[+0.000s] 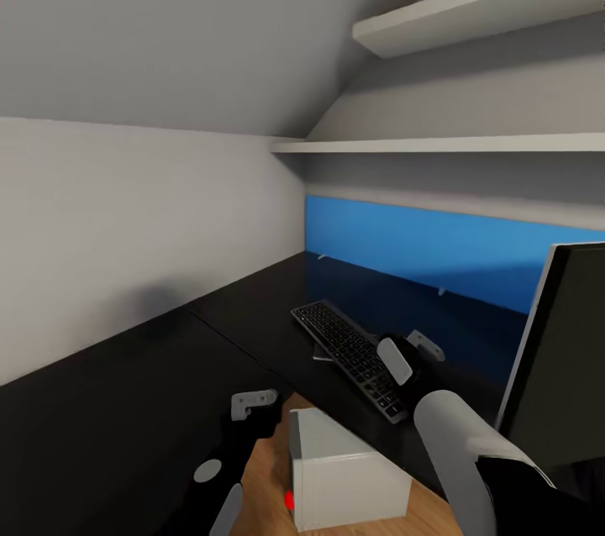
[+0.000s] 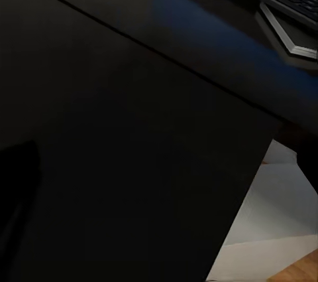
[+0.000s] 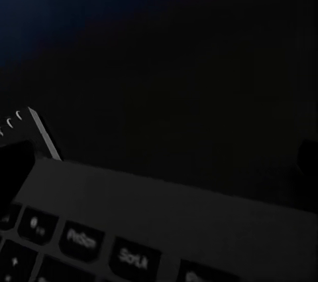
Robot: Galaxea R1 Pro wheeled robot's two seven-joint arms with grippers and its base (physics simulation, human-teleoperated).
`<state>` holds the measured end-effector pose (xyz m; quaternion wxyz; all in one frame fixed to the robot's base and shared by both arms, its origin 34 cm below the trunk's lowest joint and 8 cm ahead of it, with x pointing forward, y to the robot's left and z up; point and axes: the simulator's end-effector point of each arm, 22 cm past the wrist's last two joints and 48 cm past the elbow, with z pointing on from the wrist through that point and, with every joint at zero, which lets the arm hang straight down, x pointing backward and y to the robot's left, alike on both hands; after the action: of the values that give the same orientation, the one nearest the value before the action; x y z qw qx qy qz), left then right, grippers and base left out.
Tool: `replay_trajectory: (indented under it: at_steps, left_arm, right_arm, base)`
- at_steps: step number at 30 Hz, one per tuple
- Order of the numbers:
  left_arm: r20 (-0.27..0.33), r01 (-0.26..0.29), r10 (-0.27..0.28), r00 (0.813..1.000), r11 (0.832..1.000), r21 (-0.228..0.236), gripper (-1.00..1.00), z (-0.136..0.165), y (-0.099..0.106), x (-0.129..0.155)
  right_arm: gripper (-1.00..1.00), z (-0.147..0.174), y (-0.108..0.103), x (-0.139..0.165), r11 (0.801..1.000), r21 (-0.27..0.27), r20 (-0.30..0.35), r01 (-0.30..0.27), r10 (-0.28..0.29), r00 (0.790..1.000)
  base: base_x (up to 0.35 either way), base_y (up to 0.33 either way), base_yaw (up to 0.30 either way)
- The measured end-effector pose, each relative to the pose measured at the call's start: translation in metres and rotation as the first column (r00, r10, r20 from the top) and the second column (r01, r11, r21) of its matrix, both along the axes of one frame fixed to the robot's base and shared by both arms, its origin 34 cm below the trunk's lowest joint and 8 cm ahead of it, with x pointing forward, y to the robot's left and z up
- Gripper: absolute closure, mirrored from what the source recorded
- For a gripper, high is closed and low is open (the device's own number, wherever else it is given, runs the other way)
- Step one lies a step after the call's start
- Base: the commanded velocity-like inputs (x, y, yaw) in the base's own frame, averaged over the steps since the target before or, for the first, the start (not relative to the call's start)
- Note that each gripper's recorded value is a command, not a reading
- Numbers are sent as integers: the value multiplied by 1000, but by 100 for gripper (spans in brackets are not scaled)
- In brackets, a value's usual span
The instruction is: In the bedroom, organize the workspace by keeping the computer under the desk, ensuring the monitor is on the desk, placing the keyboard on the desk next to the monitor, placing the mouse on the desk next to the keyboard, moving the folder from the swivel chair onto the desk next to the mouse, stacking the notebook on top of the folder with the pen on top of the notebook, and positioning the swivel chair next to the desk.
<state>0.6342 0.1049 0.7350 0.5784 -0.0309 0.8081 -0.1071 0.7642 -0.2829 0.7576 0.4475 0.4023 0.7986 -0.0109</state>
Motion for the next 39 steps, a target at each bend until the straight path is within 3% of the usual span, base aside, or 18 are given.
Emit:
replay_trajectory:
  at_steps: [39]
  left_arm:
    - [0,2,-2,1000,1000,0,-100,0,-1,0]
  right_arm:
    - [-100,-2,1,-1,1000,-4,-4,-2,2,1000]
  base:
    - [-74,43,0]
